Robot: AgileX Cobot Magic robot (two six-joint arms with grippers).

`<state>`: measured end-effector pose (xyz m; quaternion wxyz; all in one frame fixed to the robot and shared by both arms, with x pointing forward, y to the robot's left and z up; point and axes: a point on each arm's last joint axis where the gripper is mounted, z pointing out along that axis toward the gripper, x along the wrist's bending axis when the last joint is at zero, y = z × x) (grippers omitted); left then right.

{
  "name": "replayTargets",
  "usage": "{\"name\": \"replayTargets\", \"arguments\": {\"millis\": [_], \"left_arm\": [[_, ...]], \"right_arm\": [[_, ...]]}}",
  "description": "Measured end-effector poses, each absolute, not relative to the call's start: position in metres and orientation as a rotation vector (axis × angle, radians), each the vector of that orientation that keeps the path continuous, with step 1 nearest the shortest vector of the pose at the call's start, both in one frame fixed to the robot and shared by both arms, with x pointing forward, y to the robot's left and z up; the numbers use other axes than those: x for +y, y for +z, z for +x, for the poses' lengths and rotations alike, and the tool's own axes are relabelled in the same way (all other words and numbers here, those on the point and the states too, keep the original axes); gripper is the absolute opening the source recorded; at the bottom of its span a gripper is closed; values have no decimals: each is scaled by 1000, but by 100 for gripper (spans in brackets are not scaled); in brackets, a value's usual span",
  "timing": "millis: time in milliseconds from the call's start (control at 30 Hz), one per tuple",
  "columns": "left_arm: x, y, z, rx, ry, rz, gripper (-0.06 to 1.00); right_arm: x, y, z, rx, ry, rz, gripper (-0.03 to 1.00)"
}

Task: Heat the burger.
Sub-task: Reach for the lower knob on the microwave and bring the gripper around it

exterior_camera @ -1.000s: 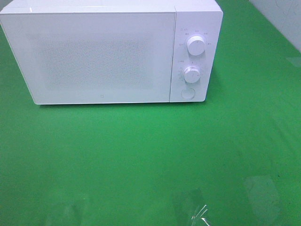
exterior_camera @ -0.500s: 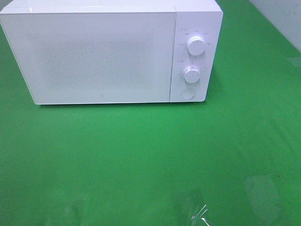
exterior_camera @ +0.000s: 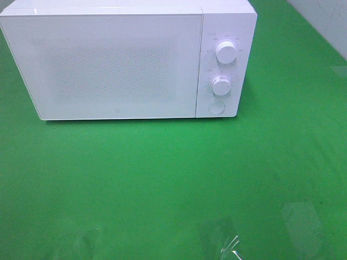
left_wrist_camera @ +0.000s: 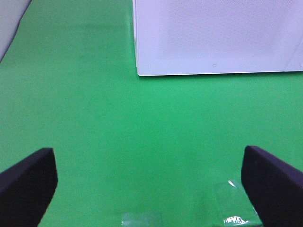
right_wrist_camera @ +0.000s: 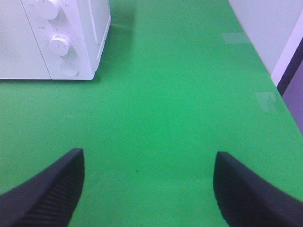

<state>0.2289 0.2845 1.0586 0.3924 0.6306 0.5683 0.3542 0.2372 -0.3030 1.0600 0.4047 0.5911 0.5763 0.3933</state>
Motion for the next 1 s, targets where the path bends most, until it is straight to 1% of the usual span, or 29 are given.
{"name": "replayTargets", "arguments": {"millis": [67, 200, 433, 467, 567, 633, 1000], "left_arm": [[286, 1058, 229, 1463, 903, 1586, 98], [291, 1056, 230, 1551, 915, 1523, 98], [291, 1056, 230, 1559, 912, 1514, 98], [291, 1056, 230, 1559, 912, 1514, 98], [291, 1056, 230, 1559, 912, 1514, 98], [292, 1056, 230, 1559, 914, 1513, 98], [292, 1056, 230, 1559, 915, 1513, 98]], "right_arm": [[-303, 1063, 237, 1441, 1005, 1478, 76], [-302, 1089, 235, 1302, 1126, 1328, 75], [-302, 1096, 245, 1253, 1167, 1270, 75], [-301, 1092, 256, 1278, 1151, 1291, 75], [-301, 1089, 262, 1291, 1142, 1301, 75], [-300, 1080, 278, 1307, 1136, 1308, 75], [-298, 1057, 305, 1297, 1157, 1277, 75]]}}
